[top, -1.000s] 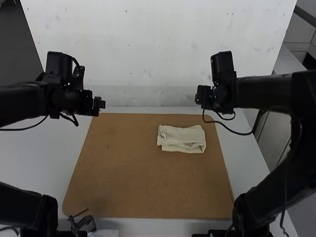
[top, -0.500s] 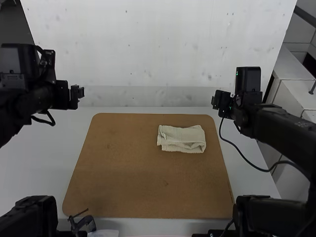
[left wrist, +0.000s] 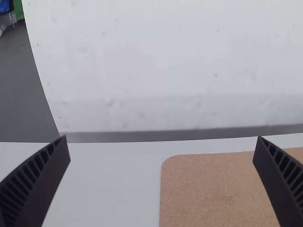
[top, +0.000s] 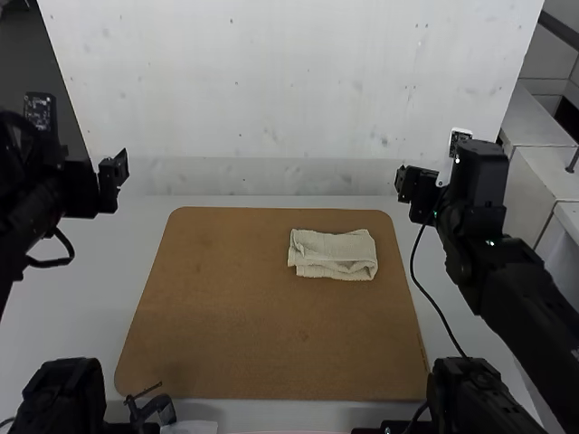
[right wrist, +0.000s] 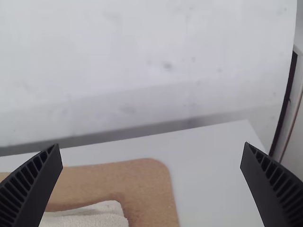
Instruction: Fold the towel.
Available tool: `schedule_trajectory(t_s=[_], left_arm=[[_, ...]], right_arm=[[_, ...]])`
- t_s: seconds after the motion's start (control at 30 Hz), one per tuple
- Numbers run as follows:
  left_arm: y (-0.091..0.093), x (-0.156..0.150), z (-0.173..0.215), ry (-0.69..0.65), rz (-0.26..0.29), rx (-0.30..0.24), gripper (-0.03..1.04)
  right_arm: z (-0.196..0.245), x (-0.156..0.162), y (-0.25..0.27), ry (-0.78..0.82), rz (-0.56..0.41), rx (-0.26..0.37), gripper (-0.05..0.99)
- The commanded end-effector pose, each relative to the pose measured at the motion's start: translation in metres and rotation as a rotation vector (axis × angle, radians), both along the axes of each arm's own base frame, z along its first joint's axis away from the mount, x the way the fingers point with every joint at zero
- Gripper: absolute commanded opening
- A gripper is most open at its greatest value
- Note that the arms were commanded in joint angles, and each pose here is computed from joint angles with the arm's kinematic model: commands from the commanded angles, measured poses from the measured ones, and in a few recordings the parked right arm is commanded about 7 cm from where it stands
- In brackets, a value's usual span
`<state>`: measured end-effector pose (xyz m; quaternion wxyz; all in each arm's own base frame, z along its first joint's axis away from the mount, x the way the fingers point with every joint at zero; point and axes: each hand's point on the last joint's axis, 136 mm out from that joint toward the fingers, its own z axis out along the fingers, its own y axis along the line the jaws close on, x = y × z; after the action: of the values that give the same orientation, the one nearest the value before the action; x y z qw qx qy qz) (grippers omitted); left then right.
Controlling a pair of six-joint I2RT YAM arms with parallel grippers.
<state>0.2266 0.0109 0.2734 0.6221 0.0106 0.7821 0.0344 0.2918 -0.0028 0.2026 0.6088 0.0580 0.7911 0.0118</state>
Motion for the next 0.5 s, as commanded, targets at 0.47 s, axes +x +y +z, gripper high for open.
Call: schedule_trajectory(t_s=[0.47], left_arm=[[-0.018, 0.002, -0.057, -0.088, -0.085, 0.006, 1.00]], right_arm=[[0.012, -0.034, 0.005, -0.150, 0.047, -0.009, 0.97]])
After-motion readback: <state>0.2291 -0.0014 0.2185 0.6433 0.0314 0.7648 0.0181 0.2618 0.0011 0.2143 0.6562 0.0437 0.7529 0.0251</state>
